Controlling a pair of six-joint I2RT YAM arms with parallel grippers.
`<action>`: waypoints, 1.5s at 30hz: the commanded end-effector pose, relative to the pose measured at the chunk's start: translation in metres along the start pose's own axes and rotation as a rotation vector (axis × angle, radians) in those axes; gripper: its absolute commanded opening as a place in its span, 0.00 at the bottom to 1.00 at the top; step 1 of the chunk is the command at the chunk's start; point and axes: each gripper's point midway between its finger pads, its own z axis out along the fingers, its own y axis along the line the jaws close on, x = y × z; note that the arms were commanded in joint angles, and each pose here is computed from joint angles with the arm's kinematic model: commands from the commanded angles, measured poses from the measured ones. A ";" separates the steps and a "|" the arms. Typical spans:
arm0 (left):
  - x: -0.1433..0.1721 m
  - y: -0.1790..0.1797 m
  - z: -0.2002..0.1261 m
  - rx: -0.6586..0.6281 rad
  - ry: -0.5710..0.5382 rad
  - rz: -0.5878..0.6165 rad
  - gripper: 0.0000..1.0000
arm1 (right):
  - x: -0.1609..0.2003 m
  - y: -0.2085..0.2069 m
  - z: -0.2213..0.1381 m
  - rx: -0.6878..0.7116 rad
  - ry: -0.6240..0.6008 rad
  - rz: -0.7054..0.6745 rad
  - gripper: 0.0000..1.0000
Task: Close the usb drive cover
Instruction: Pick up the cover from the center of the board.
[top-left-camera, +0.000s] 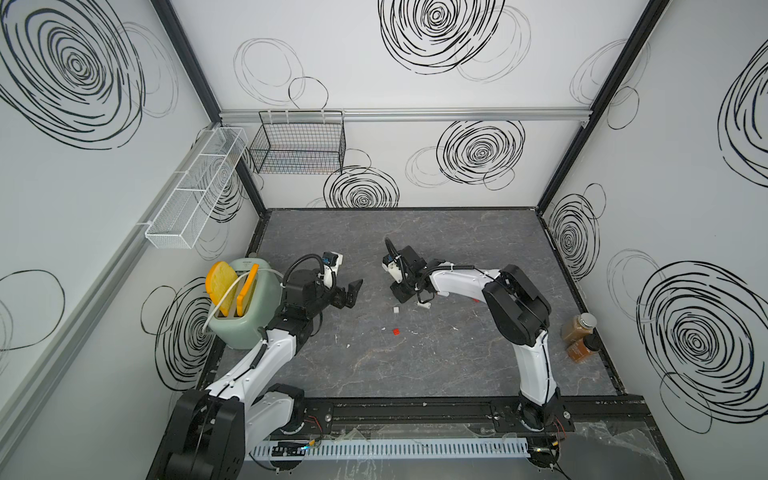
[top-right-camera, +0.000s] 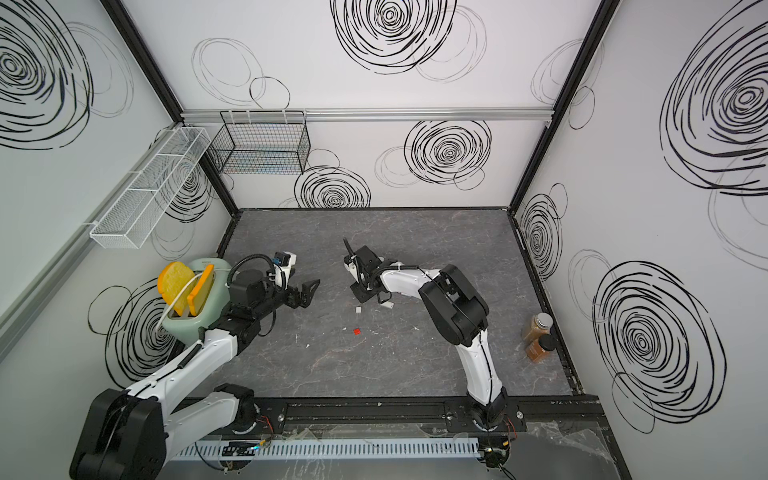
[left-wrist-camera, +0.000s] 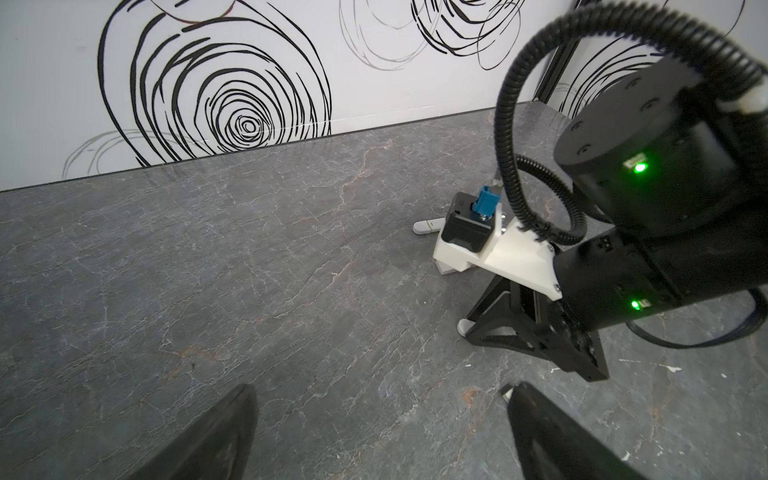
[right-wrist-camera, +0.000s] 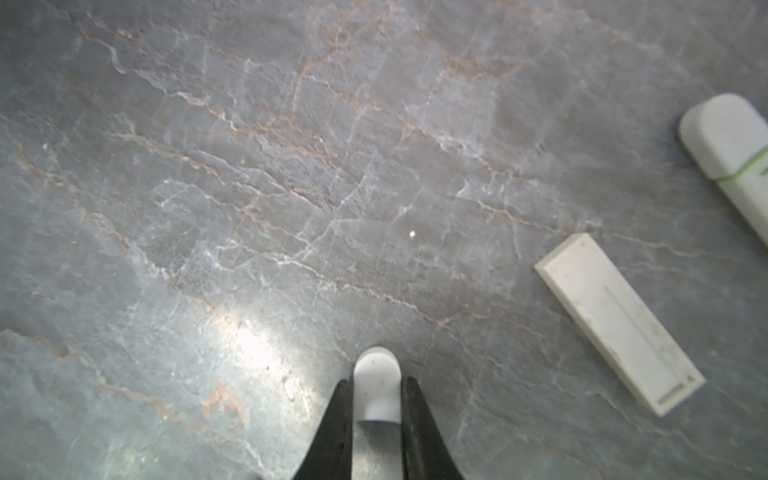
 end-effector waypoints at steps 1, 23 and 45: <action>-0.013 -0.007 0.001 0.022 -0.037 0.042 0.98 | 0.006 0.000 -0.021 0.001 0.019 -0.013 0.17; -0.023 -0.080 0.020 0.403 0.064 -0.173 0.96 | 0.000 0.018 -0.128 -0.085 -0.508 -0.224 0.06; -0.015 -0.146 0.023 0.634 0.145 -0.262 0.72 | 0.004 0.051 -0.159 -0.078 -0.839 -0.496 0.05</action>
